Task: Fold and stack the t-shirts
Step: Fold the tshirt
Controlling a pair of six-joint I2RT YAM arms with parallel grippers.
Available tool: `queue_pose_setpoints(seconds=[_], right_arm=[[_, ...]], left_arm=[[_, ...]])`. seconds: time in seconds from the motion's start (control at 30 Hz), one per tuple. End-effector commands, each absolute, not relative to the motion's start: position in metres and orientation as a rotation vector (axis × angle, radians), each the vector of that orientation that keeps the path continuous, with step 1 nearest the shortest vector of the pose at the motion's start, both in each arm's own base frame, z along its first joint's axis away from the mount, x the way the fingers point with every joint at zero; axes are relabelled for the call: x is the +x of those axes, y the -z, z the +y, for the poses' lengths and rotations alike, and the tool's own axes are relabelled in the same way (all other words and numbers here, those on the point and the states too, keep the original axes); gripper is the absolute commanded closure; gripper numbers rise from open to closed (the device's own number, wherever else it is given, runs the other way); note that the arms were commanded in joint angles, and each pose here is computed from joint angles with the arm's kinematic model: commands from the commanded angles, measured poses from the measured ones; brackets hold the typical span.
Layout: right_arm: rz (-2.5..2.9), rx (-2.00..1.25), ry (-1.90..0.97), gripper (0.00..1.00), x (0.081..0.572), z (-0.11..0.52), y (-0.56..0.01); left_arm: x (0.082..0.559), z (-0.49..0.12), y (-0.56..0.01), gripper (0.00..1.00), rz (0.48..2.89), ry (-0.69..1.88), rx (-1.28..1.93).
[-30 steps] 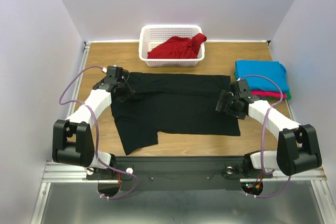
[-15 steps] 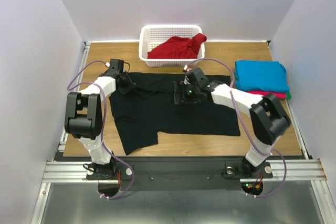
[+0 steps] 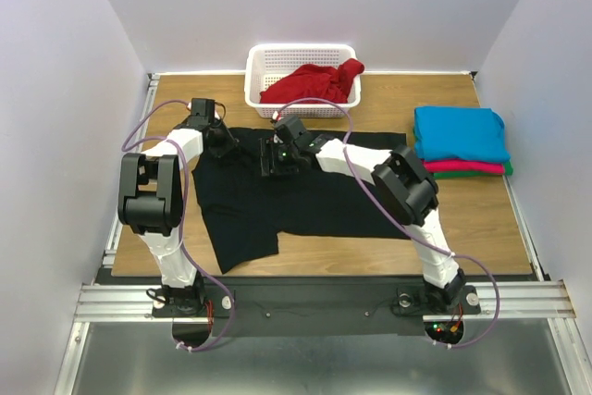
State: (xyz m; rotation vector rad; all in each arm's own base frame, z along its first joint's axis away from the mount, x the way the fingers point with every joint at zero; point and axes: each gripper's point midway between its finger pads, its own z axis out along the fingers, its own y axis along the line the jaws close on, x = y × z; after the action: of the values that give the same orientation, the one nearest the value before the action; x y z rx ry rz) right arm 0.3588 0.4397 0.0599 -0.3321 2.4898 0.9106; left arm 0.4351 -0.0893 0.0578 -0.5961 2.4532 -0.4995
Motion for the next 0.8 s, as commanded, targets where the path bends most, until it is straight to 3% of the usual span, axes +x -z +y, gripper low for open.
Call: queue_pose_setpoints(seconds=[0.0,0.37,0.57,0.77], right_arm=[[2.424,-0.236,-0.907,0.28,0.379,0.461,-0.066],[2.349,-0.032,-0.86,0.33,0.407,0.471,-0.062],[2.341,0.006,-0.909,0.48,0.406,0.48,-0.059],[2.317,0.032,-0.936,0.5,0.41,0.487,-0.062]], left_arm=[[0.449,-0.09,-0.07,0.82,2.403,0.544,-0.555],[0.443,-0.086,-0.064,0.82,2.408,0.562,-0.566],[0.442,-0.085,-0.066,0.82,2.399,0.58,-0.571],[0.439,-0.086,-0.065,0.82,2.401,0.59,-0.574]])
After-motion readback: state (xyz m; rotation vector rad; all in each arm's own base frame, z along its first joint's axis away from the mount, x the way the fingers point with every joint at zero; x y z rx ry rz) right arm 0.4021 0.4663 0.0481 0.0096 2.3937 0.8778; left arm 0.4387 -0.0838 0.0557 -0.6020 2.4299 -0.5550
